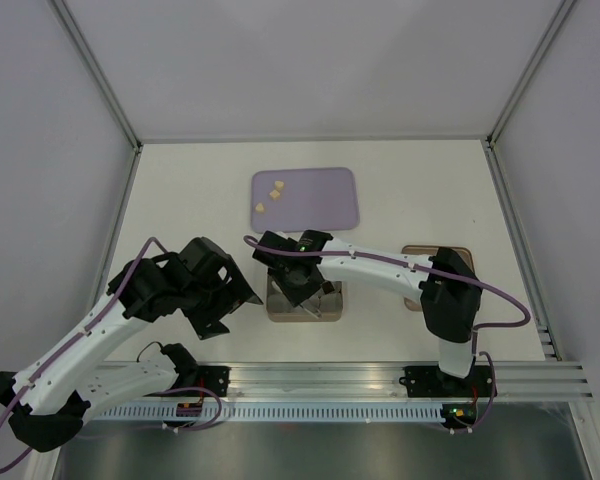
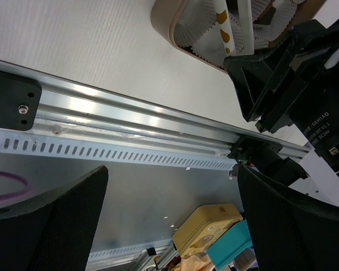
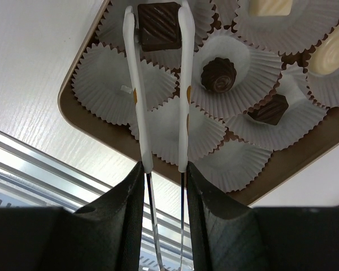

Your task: Pack the chocolate

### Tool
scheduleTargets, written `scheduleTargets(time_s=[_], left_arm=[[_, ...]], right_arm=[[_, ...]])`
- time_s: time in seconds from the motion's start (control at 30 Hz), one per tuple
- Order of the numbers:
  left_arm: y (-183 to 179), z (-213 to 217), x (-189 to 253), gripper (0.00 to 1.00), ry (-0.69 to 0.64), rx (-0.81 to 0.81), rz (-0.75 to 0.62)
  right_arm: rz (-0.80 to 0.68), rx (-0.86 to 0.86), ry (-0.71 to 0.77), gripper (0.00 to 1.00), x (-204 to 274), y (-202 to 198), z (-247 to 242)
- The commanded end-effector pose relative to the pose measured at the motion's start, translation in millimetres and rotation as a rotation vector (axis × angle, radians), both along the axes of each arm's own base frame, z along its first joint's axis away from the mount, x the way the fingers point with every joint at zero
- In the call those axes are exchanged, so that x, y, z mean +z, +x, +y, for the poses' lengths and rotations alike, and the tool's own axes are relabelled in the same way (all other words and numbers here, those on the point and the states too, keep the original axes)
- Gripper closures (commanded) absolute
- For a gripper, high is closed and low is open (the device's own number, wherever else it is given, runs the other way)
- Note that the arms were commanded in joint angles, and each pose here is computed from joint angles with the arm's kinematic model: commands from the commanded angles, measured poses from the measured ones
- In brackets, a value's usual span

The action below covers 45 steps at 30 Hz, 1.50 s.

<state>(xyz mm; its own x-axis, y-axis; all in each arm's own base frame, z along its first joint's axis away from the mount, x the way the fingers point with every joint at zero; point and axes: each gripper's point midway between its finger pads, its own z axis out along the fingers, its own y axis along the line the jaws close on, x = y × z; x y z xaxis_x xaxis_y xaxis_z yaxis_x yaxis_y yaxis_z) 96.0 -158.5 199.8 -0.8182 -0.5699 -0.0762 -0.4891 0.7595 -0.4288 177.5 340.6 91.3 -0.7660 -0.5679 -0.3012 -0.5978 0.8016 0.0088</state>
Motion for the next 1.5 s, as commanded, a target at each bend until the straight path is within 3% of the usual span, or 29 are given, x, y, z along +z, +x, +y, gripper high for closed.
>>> scheduleTargets(time_s=[0.0, 0.3, 0.47, 0.87, 1.07, 1.2, 1.47], left_arm=[[-17, 11, 5, 0.01, 0.019, 0.0, 0.057], [-17, 11, 5, 0.01, 0.019, -0.002, 0.057], [-16, 12, 5, 0.0, 0.02, -0.002, 0.053], [-17, 14, 5, 0.0, 0.017, 0.015, 0.044], [-20, 20, -3, 0.0, 0.021, 0.036, 0.047], [-26, 26, -8, 0.0, 0.024, 0.053, 0.06], [-30, 30, -20, 0.0, 0.047, 0.059, 0.085]], right_arm=[[-0.029, -0.017, 0.036, 0.64, 10, 8, 13], [-0.037, -0.027, 0.034, 0.53, 15, 13, 18], [-0.04, -0.031, 0.021, 0.53, 17, 13, 14], [-0.137, -0.083, 0.146, 0.56, 100, 32, 9], [-0.23, -0.104, 0.159, 0.56, 118, 111, 24], [-0.262, -0.134, 0.113, 0.56, 105, 166, 21], [-0.316, -0.074, 0.131, 0.54, 80, 217, 38]])
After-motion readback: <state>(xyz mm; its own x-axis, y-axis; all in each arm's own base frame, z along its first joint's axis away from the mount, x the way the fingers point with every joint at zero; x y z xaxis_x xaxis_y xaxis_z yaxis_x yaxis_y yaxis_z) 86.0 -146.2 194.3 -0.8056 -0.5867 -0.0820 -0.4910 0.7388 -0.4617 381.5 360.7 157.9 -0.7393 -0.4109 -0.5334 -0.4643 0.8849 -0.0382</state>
